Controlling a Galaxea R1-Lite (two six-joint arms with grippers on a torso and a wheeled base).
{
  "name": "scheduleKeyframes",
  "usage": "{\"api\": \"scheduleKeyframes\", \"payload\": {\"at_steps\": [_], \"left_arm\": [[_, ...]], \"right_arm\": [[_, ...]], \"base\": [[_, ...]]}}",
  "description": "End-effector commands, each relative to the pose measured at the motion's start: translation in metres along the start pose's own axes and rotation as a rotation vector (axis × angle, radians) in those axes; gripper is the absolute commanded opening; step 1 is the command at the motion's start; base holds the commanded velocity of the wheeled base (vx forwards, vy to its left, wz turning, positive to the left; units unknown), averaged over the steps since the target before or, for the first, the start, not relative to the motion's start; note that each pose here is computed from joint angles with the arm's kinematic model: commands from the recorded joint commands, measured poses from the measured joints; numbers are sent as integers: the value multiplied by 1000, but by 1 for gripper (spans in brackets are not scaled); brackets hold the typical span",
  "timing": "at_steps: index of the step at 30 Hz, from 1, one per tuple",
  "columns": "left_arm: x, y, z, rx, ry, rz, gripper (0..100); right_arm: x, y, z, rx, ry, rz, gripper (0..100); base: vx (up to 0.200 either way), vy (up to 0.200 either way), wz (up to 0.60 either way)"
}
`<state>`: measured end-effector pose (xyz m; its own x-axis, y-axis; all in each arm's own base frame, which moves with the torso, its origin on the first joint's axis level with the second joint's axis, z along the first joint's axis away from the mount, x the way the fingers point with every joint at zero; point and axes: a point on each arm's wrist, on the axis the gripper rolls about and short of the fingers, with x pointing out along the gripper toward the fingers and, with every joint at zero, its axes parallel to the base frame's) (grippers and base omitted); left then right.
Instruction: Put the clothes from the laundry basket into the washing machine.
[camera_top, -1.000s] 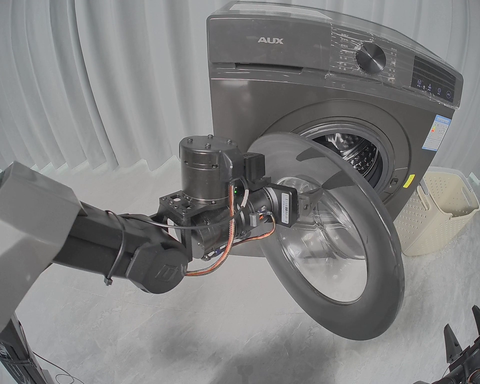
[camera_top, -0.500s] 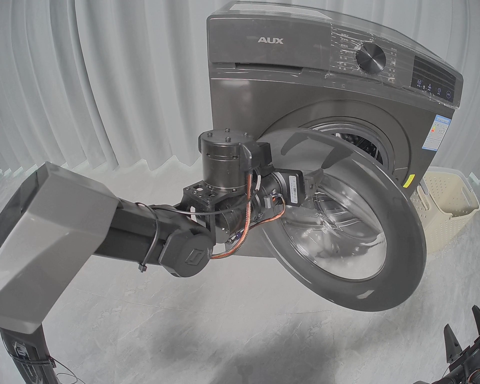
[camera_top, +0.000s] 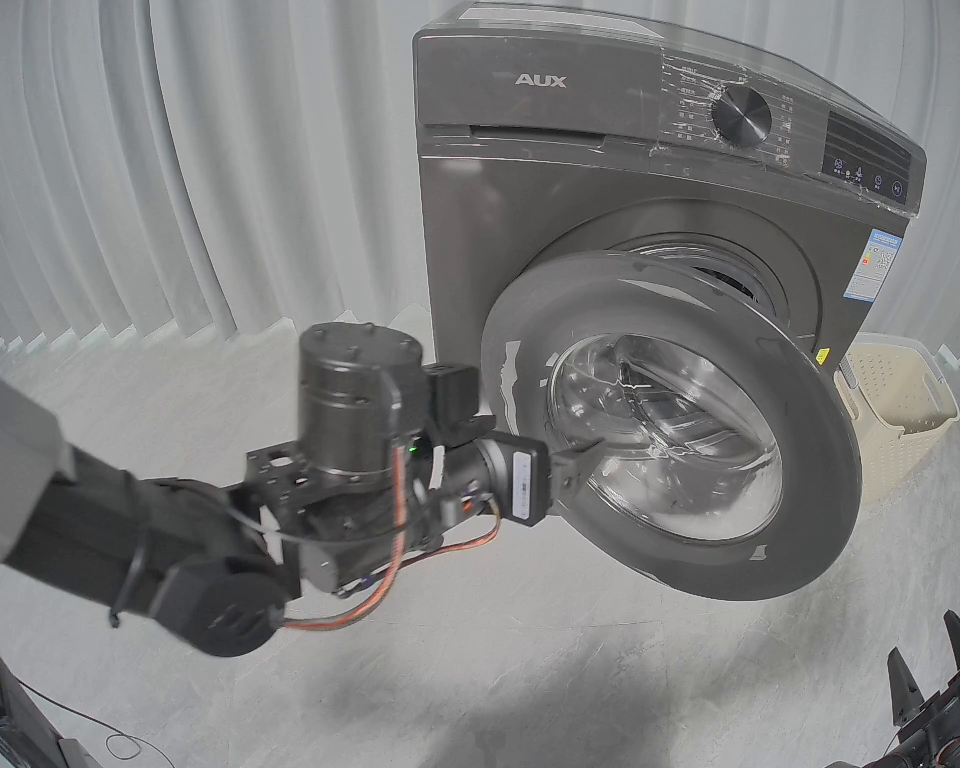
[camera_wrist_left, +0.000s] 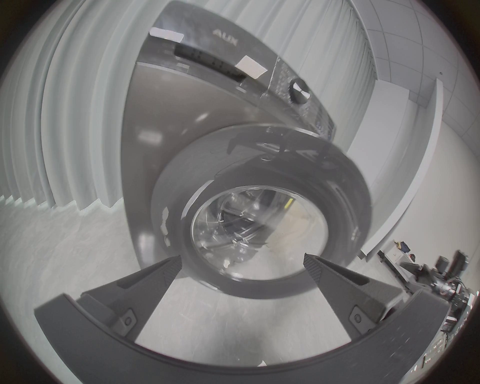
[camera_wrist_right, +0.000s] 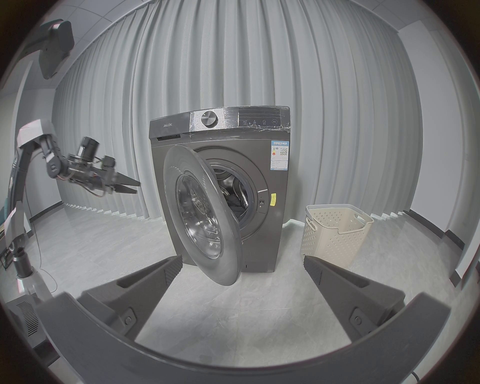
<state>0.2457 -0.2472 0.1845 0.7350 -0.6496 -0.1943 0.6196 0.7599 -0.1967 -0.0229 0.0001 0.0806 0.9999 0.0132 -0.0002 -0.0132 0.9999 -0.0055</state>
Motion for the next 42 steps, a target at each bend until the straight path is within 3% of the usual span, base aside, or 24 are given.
{"api": "scheduleKeyframes", "payload": {"at_steps": [1, 6, 8, 10, 11, 15, 16, 17, 18, 22, 27, 31, 34, 36, 38, 42], "left_arm": [[-167, 12, 0, 8, -73, -21, 100], [-221, 31, -18, -4, -107, 67, 100], [-252, 41, -31, -13, -146, 143, 100], [-262, 44, -37, -11, -157, 175, 100], [-281, 46, -48, 4, -193, 221, 100], [-308, 47, -70, 25, -252, 280, 100], [-317, 48, -82, 32, -270, 337, 100], [-317, 48, -82, 32, -270, 337, 100], [-323, 49, -96, 33, -276, 416, 100], [-332, 48, -119, 36, -316, 501, 100], [-332, 48, -146, 60, -317, 584, 100], [-334, 43, -164, 84, -269, 627, 100], [-334, 41, -165, 70, -275, 613, 100], [-334, 42, -165, 48, -290, 660, 100], [-336, 45, -166, 41, -288, 784, 100], [-336, 45, -167, 36, -266, 783, 100]], "right_arm": [[0, 0, -5, -1, 1, 1, 100], [0, 0, -5, 1, 1, 1, 100], [0, 0, -5, 1, 1, 1, 100], [0, 0, -5, -1, 1, 1, 100], [0, 0, -5, -1, 1, 1, 100], [0, 0, -5, 1, 1, -1, 100], [0, 0, -5, -1, 1, 1, 100], [0, 0, -5, -1, 1, 1, 100], [0, 0, -5, -1, 1, 1, 100], [0, 0, -5, -1, 1, 1, 100], [0, 0, -5, -1, 1, 1, 100], [0, 0, -5, -1, 1, 2, 100], [0, 0, -5, 4, 1, 2, 100], [0, 0, -5, 9, 1, 4, 100], [0, 0, -5, 10, 0, 5, 100], [0, 0, -5, -2, -3, 11, 100]], "base": [[0, 0, 0], [0, 0, 0], [0, 0, 0], [0, 0, 0], [0, 0, 0], [0, 0, 0], [0, 0, 0], [0, 0, 0], [0, 0, 0], [0, 0, 0], [0, 0, 0], [0, 0, 0], [0, 0, 0], [0, 0, 0], [0, 0, 0], [0, 0, 0]]}}
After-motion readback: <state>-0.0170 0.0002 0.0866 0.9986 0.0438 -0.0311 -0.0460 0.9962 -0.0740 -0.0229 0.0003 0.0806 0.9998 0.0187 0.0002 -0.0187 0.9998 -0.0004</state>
